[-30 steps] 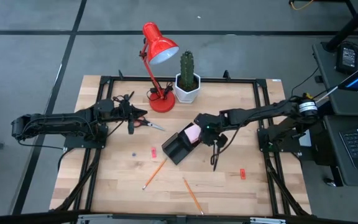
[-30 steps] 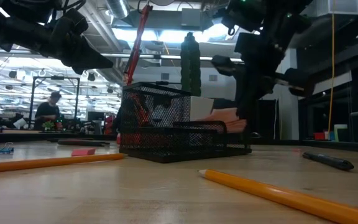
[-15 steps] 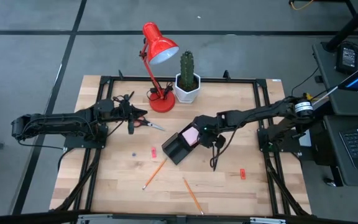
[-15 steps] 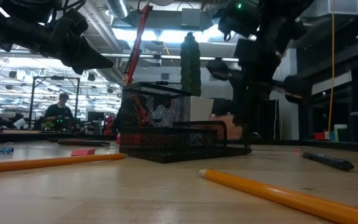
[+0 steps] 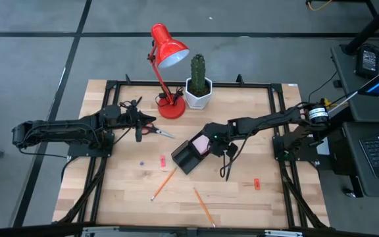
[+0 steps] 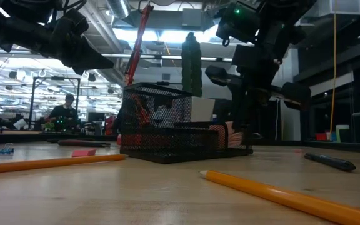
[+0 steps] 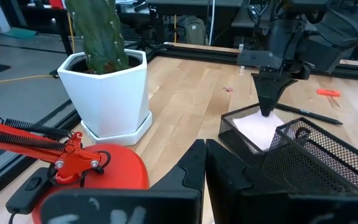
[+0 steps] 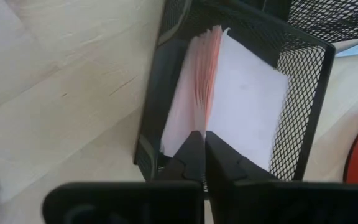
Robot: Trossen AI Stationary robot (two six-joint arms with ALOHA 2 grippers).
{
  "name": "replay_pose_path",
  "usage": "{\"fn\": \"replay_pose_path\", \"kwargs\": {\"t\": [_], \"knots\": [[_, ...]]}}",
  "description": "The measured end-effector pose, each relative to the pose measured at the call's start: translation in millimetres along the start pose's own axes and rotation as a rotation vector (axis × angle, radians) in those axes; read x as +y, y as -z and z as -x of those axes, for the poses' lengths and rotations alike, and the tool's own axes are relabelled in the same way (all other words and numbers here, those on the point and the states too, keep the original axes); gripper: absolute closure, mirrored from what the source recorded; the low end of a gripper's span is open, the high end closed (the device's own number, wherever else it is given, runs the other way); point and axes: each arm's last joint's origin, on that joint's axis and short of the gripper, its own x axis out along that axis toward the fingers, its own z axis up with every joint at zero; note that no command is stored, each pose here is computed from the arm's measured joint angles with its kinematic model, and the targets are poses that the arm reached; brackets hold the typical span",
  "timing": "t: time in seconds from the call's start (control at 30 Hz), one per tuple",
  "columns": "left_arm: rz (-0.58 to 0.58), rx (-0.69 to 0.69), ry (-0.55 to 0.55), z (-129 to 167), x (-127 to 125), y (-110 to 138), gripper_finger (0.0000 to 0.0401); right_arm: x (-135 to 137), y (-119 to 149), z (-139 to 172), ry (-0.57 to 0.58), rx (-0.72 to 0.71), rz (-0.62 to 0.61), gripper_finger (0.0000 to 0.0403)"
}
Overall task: Pick and place office supplies into organizer
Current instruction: Put the pink sticky notes into the black desk organizer
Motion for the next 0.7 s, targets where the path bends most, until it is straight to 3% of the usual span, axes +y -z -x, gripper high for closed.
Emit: {"fn": "replay_pose_path", "kwargs": {"t": [0.7], "knots": [[0.000, 0.000, 0.000, 0.0, 0.0, 0.0, 0.0395, -1.8, -0.4, 0.2, 0.038, 0.029, -0.006, 0.0297]]}}
